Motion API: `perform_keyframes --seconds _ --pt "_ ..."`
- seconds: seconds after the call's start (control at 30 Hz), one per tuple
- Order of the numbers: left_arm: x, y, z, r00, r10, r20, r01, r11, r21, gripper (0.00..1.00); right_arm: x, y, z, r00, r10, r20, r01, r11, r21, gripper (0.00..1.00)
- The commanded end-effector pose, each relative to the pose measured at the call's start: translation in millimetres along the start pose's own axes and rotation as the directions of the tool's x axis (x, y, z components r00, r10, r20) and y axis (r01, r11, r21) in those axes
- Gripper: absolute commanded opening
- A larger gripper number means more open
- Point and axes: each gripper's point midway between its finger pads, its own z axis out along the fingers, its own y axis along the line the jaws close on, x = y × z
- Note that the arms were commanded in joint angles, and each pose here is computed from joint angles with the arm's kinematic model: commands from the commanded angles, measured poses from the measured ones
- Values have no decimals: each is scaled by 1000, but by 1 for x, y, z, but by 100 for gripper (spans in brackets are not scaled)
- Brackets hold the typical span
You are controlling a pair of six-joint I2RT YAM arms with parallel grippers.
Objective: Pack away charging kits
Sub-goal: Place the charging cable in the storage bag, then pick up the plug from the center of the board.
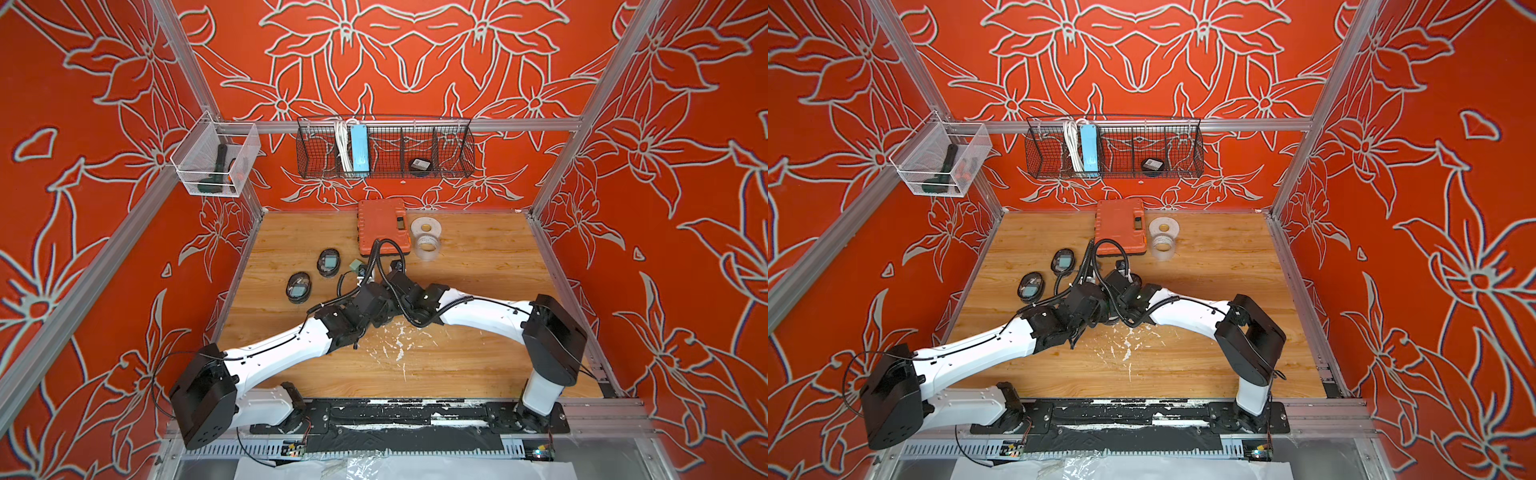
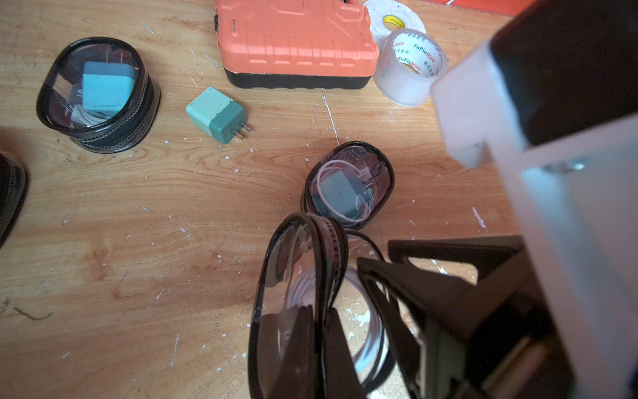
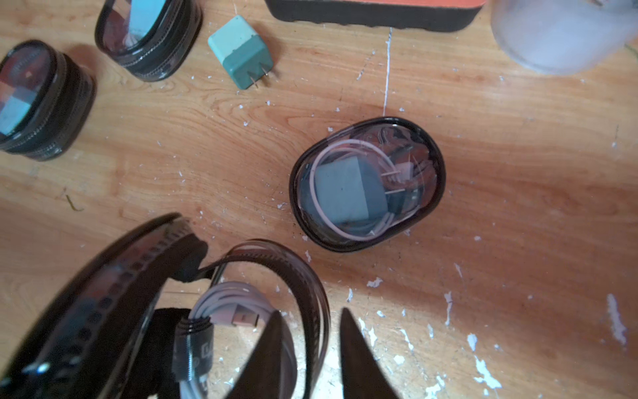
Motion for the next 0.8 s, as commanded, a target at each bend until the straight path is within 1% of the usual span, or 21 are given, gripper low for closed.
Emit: perform_keyframes --seconds 0.0,0.07,0.2,0.37,0.6,0.67,0.77 --pt "-16 -5 -9 998 -17 61 15 1000 27 0 4 1 -2 1000 -9 -3 9 1000 16 35" --pt "-17 -1 -9 998 -24 63 24 1000 1 0 1 3 -3 1000 -9 6 9 1000 7 35" --pt "-17 14 -8 997 -32 68 38 995 -87 0 -6 6 -9 1000 -7 24 7 1000 -8 37" --pt "-15 31 -2 997 -52 53 60 984 -170 0 -16 7 -24 998 -11 56 12 1000 -24 48" --pt "-4 69 19 987 -156 -31 145 963 -228 0 -19 -1 -36 995 10 102 -7 1000 -30 58" --pt "-3 82 20 983 -182 -26 169 950 -262 0 -21 -2 -38 993 14 114 -11 999 -30 60" --pt "-2 108 17 974 -226 -14 207 913 -351 0 -30 3 -38 991 -7 137 11 1000 -28 62"
